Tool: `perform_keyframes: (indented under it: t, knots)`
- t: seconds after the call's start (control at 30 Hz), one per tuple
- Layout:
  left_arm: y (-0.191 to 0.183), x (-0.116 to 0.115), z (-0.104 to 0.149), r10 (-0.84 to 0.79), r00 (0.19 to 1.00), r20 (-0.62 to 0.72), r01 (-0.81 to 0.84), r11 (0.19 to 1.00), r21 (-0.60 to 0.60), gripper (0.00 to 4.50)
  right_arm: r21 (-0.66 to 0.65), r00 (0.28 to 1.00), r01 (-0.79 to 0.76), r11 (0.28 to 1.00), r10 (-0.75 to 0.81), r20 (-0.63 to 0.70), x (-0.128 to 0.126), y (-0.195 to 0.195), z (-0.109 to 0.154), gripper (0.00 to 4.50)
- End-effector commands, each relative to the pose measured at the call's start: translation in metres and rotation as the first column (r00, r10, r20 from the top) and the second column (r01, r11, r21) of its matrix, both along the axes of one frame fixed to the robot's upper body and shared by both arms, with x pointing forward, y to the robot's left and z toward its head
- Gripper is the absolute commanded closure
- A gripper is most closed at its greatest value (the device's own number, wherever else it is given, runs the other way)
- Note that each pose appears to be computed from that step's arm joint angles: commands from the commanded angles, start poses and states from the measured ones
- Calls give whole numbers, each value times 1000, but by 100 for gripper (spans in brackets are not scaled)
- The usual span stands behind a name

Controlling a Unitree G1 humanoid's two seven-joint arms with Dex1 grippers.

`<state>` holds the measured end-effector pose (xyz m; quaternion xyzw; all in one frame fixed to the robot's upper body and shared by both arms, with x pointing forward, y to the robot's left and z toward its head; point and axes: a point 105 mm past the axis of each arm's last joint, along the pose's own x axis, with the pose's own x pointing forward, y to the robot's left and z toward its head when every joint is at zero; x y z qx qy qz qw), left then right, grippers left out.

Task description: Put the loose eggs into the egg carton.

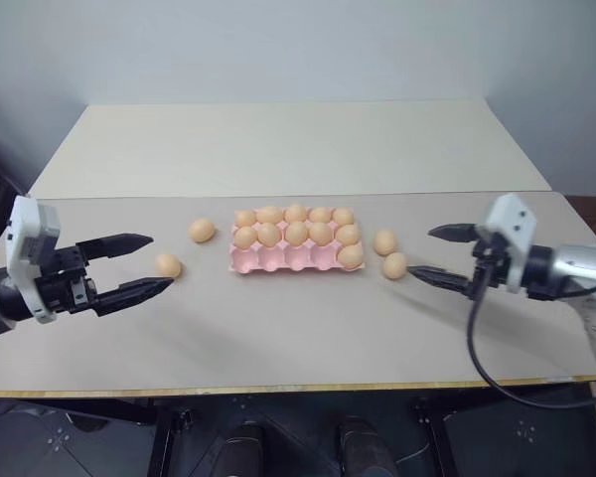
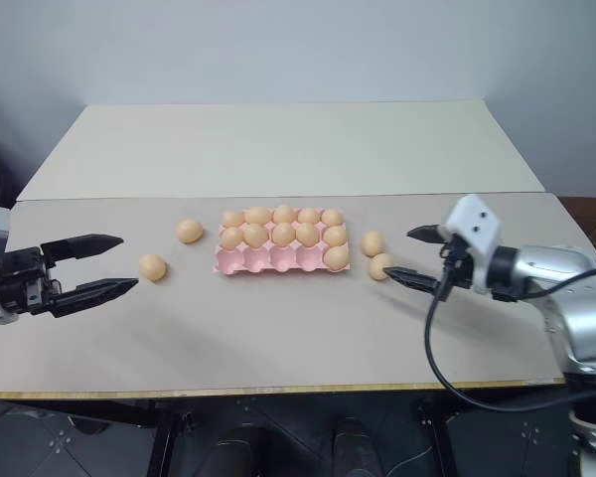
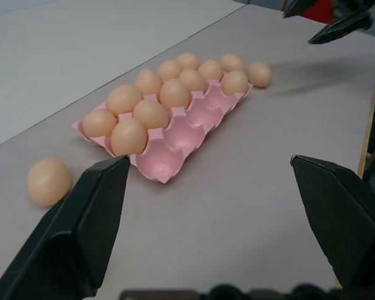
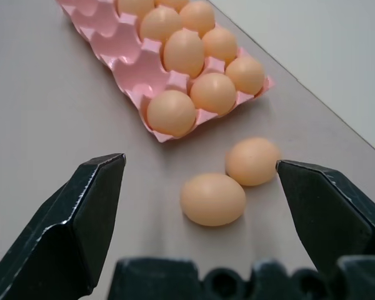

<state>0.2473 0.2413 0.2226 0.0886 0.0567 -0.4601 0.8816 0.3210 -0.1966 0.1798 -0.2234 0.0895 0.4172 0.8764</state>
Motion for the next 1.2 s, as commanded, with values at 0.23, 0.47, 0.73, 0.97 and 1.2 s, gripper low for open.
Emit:
perform_keyframes:
  t: [0.23,0.47,0.73,0.97,1.2]
  knots:
    - [-2,-3,8,-26,999,32,25,999,21,1,-41,998,55,998,-55,7,39,16,-22,0]
    - [-1,-7,9,-24,999,36,23,999,27,1,-92,996,84,992,-85,-1,47,12,-38,0]
    - [-1,-7,10,-15,999,50,14,999,32,0,-57,998,63,996,-64,-7,44,17,-37,116]
    - [0,-6,16,-8,997,75,5,999,32,0,-19,995,-29,999,30,96,25,35,8,178]
    - [4,-5,18,0,997,76,-2,999,32,0,32,976,-157,987,151,154,26,100,33,178]
